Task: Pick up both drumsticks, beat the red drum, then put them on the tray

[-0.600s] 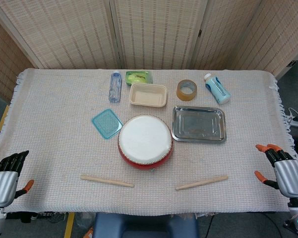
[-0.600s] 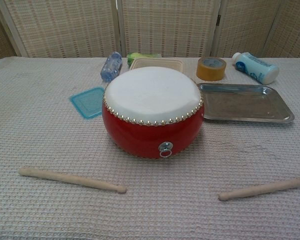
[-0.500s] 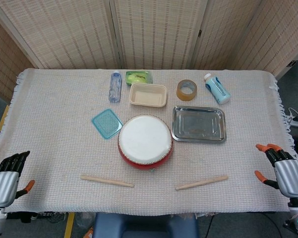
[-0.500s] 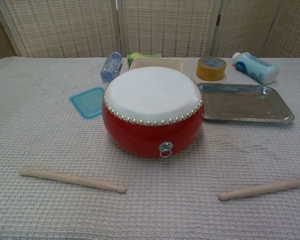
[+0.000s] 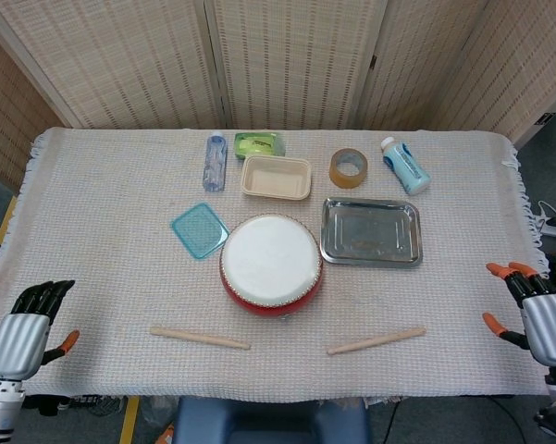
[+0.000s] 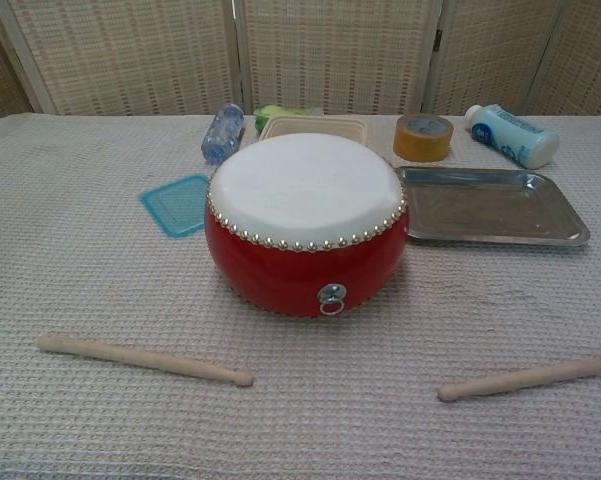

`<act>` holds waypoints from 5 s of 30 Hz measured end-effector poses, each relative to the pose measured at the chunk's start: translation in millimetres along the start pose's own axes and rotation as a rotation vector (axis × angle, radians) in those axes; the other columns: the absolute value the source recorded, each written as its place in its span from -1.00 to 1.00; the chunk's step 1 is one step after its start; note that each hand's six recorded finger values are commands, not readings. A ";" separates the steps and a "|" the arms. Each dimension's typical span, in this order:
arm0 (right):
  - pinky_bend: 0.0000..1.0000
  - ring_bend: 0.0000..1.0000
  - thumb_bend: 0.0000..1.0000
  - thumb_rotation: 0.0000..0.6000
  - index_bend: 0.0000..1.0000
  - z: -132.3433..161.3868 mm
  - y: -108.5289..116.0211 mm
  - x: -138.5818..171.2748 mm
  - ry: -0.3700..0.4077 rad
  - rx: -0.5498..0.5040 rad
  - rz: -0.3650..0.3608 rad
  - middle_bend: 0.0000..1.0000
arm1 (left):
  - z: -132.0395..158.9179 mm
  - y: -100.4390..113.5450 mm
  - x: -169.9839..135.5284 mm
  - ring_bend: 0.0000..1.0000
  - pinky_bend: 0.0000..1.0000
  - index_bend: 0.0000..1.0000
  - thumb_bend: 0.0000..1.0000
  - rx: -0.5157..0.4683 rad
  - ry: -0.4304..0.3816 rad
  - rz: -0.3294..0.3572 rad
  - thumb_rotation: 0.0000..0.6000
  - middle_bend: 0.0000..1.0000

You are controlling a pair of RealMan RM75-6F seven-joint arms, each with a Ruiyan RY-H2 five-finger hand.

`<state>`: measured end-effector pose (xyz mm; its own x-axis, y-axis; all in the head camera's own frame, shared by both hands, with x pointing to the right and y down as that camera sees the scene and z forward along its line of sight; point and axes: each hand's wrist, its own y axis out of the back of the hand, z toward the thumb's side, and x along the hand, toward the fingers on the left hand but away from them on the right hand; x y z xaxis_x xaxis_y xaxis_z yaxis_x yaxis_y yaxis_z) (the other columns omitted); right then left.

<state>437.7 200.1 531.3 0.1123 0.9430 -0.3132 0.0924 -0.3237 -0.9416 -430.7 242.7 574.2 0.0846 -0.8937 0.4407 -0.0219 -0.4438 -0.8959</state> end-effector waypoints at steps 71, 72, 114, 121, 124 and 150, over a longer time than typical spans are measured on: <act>-0.27 -0.61 -0.74 1.00 -0.57 -15.6 10.8 5.7 -0.034 -0.010 -0.015 -0.43 | 198.2 -119.9 53.0 -0.50 -0.59 0.28 -0.14 -0.453 -0.250 -0.351 1.00 -0.14; -0.27 -0.61 -0.74 1.00 -0.57 -14.7 10.7 5.4 -0.031 -0.011 -0.015 -0.43 | 196.1 -117.3 53.4 -0.49 -0.58 0.27 -0.14 -0.502 -0.243 -0.348 1.00 -0.12; -0.27 -0.61 -0.74 1.00 -0.54 -1.9 13.1 6.6 -0.005 -0.017 -0.023 -0.43 | 128.7 -119.7 85.4 0.12 0.10 -0.17 -0.01 -1.858 0.041 -0.305 1.00 0.21; -0.27 -0.61 -0.74 1.00 -0.54 -2.8 14.2 6.8 -0.006 -0.017 -0.026 -0.43 | 125.9 -114.7 94.0 0.11 0.06 -0.29 -0.05 -1.957 0.113 -0.231 1.00 0.19; -0.27 -0.61 -0.74 1.00 -0.54 -3.2 14.1 6.9 -0.007 -0.018 -0.027 -0.43 | 126.4 -114.8 96.4 0.10 0.00 -0.36 -0.15 -1.969 0.142 -0.215 1.00 0.17; -0.27 -0.61 -0.74 1.00 -0.54 -2.6 15.2 8.4 0.004 -0.029 -0.032 -0.43 | 133.6 -101.1 76.1 0.35 0.31 0.32 -0.57 -1.712 0.025 -0.145 1.00 0.51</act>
<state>442.7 202.9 514.6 0.1125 0.9525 -0.2829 0.1242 -0.2959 -0.9471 -288.9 228.4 690.6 0.1679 -0.8364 0.5218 -0.9743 -0.0602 0.2170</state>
